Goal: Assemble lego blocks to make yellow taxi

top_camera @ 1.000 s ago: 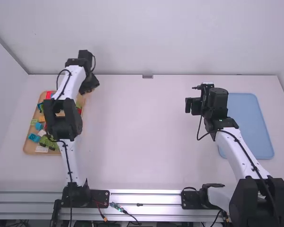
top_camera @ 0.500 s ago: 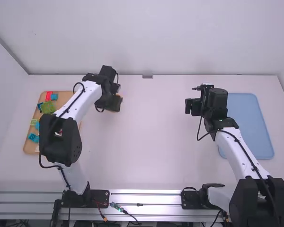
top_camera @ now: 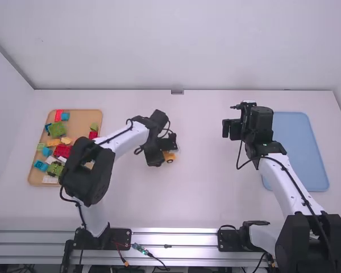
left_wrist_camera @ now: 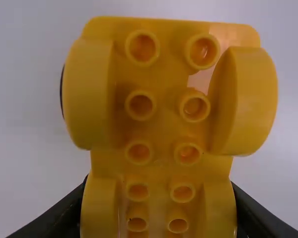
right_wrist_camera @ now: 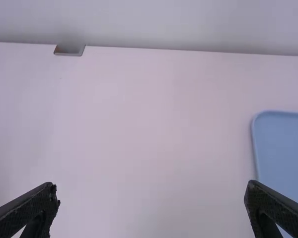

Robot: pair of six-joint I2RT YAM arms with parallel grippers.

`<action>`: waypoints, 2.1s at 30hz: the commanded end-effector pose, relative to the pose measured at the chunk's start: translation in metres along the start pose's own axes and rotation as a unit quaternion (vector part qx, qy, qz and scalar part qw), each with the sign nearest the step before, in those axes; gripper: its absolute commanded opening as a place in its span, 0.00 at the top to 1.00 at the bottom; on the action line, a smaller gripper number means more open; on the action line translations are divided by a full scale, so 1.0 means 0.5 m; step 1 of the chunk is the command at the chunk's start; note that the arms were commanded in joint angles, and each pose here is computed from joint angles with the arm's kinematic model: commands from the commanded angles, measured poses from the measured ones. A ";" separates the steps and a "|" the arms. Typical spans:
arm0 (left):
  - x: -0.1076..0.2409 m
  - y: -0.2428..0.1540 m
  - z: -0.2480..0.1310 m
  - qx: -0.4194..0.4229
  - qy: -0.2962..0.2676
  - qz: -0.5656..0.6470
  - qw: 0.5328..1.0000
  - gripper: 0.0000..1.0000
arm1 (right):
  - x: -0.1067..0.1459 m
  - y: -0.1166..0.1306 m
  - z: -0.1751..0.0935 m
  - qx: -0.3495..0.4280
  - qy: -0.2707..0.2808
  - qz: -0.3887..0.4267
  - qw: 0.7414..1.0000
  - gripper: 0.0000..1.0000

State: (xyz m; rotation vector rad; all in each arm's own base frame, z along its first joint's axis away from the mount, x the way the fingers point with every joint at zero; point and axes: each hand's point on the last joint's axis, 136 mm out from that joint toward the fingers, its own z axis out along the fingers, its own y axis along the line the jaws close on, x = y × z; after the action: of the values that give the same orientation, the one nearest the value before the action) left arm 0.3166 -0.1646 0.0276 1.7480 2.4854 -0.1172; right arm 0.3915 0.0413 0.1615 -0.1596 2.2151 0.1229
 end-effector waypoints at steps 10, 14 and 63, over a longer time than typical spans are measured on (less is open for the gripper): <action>-0.025 -0.053 0.058 -0.042 0.022 0.142 0.989 0.81 | -0.026 0.002 -0.005 0.000 -0.012 -0.002 1.000 0.01; -0.026 -0.060 0.070 -0.038 0.011 0.142 0.989 0.68 | -0.022 0.001 -0.005 0.000 -0.007 -0.001 1.000 0.01; 0.493 0.294 -0.237 -0.166 -0.037 -0.751 0.638 0.01 | -0.022 0.003 -0.005 -0.002 -0.007 -0.002 1.000 0.01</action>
State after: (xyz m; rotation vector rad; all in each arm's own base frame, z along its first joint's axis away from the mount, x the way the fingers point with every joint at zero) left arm 0.3821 0.1174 0.1151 -0.5057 2.8295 0.1561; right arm 0.3898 0.0412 0.1593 -0.1561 2.2268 0.1245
